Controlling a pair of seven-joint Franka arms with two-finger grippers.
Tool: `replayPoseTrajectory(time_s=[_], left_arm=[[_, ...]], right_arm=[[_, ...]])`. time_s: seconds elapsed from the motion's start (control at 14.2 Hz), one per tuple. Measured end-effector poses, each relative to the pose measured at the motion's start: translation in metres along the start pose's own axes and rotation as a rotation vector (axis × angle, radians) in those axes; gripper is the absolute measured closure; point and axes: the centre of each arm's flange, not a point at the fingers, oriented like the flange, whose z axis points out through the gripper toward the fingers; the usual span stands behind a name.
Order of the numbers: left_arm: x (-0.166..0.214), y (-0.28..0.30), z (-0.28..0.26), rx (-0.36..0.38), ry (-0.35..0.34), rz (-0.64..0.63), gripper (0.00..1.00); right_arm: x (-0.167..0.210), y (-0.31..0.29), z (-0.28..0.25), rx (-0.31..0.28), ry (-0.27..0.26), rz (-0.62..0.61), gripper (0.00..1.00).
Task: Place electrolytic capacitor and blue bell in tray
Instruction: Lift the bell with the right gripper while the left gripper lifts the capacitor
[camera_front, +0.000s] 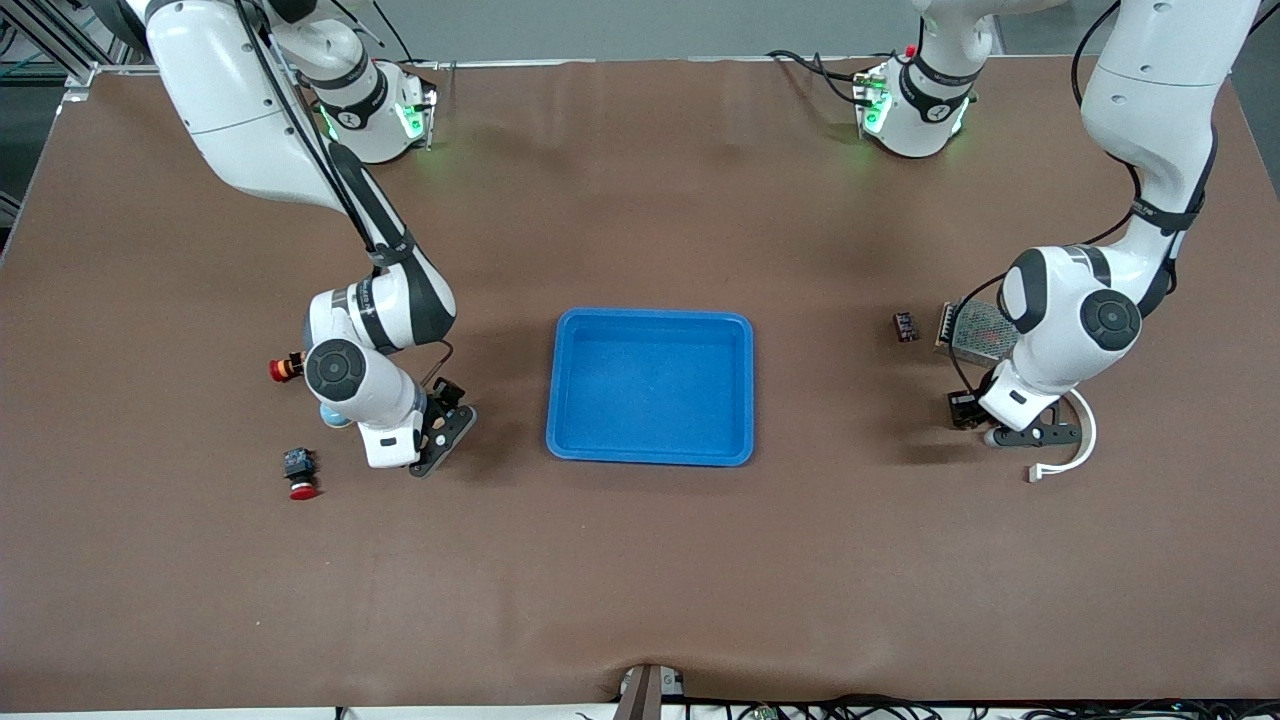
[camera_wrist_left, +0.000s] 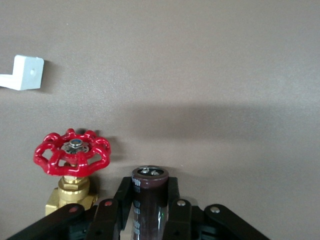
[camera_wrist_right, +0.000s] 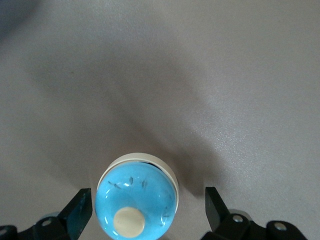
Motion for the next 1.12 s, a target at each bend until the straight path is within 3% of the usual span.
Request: replayPoseTrajectory(time_s=[0.7, 0.98, 1.12], left_arm=[[0.029, 0.041, -0.038, 0.0, -0.009, -0.123, 0.67], [0.035, 0.081, -0.055, 0.008, -0.046, -0.231, 0.67], [0.037, 0.097, -0.063, 0.017, -0.058, -0.348, 0.67]], right_arm=[[0.003, -0.003, 0.0, -0.001, 0.003, 0.002, 0.0], [0.002, -0.004, 0.0, -0.001, 0.003, 0.005, 0.08], [0.003, -0.004, 0.0, 0.0, 0.004, 0.006, 0.27]])
